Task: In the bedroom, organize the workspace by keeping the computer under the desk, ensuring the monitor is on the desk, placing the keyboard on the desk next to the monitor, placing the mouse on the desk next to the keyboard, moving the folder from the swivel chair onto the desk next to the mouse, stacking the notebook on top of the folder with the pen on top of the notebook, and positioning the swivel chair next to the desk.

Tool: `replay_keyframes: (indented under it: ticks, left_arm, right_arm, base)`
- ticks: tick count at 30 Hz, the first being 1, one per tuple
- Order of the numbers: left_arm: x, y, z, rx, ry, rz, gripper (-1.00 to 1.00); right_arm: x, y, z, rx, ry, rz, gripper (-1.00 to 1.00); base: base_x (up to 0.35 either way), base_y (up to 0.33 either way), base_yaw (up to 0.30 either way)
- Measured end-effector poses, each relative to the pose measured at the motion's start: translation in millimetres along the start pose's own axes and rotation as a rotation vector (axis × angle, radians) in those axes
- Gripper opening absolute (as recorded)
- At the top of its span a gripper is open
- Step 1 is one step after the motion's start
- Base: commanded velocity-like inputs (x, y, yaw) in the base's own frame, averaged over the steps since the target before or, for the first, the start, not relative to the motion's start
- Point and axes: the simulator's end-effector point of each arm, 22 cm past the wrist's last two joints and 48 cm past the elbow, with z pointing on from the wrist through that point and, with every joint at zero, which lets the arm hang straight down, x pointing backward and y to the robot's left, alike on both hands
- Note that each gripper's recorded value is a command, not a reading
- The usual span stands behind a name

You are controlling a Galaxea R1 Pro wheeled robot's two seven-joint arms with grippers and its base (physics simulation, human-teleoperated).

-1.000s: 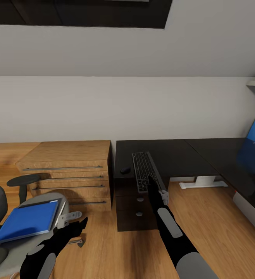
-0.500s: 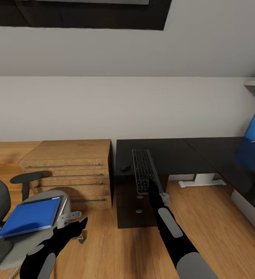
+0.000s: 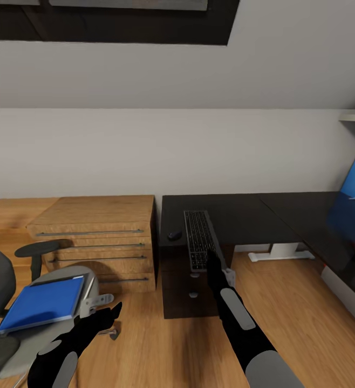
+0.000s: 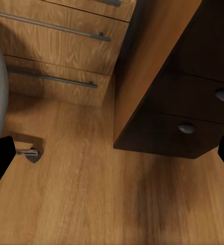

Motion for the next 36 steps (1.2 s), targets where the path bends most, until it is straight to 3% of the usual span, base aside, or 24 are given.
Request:
replay_keyframes:
  ticks: [16,21,22,23,24,28,36]
  left_arm:
    - [-23.2,-6.4,-14.2,-0.001,0.000,0.001,1.00]
    - [-29.5,-8.2,-18.4,-0.002,0.002,0.002,1.00]
    - [-30.7,-8.5,-19.3,-0.002,0.002,0.002,1.00]
    - [-31.6,-9.2,-20.0,-0.002,0.003,0.001,1.00]
    - [-32.8,-9.9,-20.9,-0.001,0.003,0.002,1.00]
    - [-37.8,-12.0,-24.3,-0.001,0.004,0.001,1.00]
    - [-41.4,-13.2,-27.0,0.000,0.006,0.001,1.00]
  right_arm:
    - [-0.7,30.5,-7.5,-0.011,0.001,-0.008,1.00]
    - [1.1,48.8,-10.5,-0.033,0.007,-0.013,1.00]
    - [2.9,53.0,-11.4,-0.039,0.010,-0.021,1.00]
    - [19.4,68.2,-15.6,-0.084,0.039,-0.096,1.00]
    - [25.2,75.1,-18.6,-0.108,0.049,-0.128,1.00]
    - [33.1,92.7,-29.3,-0.167,0.058,-0.184,1.00]
    - [35.7,114.1,-48.9,-0.237,0.055,-0.203,1.00]
  base:
    - [0.000,0.000,0.000]
    - [0.000,0.000,0.000]
    - [0.000,0.000,0.000]
    - [0.000,0.000,0.000]
    - [0.000,0.000,0.000]
    - [0.000,0.000,0.000]
    - [0.000,0.000,0.000]
